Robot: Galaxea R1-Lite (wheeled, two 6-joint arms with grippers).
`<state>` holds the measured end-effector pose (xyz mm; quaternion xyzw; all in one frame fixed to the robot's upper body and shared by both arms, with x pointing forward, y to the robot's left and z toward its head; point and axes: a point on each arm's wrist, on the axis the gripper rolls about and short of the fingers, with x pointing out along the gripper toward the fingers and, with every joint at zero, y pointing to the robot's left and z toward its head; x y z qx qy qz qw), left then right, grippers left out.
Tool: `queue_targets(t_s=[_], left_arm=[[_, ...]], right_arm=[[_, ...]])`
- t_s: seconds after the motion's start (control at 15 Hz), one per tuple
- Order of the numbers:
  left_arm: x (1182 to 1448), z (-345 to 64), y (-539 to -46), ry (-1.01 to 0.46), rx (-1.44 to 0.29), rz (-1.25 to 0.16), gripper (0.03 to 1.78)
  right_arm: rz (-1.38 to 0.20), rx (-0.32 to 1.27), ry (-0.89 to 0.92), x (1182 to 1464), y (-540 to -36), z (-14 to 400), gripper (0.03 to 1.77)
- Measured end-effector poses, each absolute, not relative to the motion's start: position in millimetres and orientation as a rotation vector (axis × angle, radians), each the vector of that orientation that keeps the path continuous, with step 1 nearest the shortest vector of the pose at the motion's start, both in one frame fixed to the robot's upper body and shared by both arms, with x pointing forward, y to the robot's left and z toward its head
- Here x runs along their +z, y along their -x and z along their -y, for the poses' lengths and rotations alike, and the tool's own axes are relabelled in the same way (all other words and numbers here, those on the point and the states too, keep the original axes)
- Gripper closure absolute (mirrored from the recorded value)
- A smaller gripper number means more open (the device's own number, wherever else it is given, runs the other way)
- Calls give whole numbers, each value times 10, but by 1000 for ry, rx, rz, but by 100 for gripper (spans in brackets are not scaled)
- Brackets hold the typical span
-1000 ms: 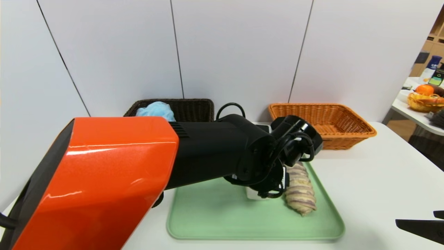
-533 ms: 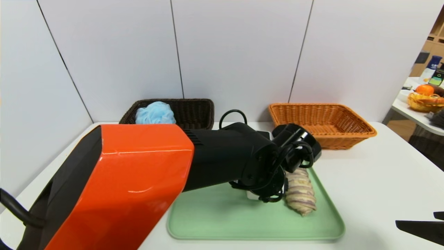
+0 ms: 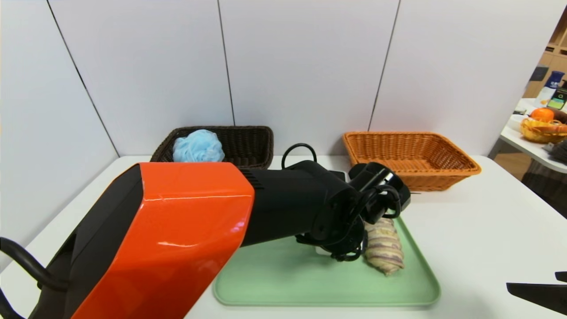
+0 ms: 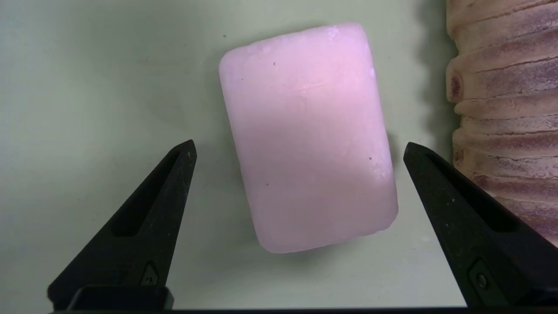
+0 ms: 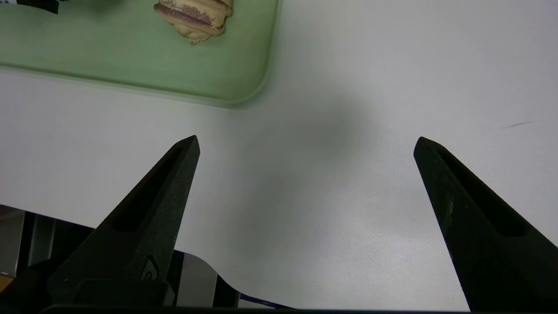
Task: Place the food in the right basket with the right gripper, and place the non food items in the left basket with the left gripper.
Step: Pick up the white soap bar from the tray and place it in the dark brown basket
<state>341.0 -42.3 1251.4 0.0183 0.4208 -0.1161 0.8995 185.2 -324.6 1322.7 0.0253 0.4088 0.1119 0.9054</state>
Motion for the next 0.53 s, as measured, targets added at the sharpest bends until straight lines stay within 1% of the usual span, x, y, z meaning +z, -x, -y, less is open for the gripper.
queue_targets(t_s=[0.4,0.53], left_arm=[[12505,418,-3415,-41,-236,-875,12],[12499,420,-3417,-40,-236,-875,44]], right_arm=[[-842,231,-53,13228,-1847,3246,10],[-839,231,-52,13230,-1838,3247,10]])
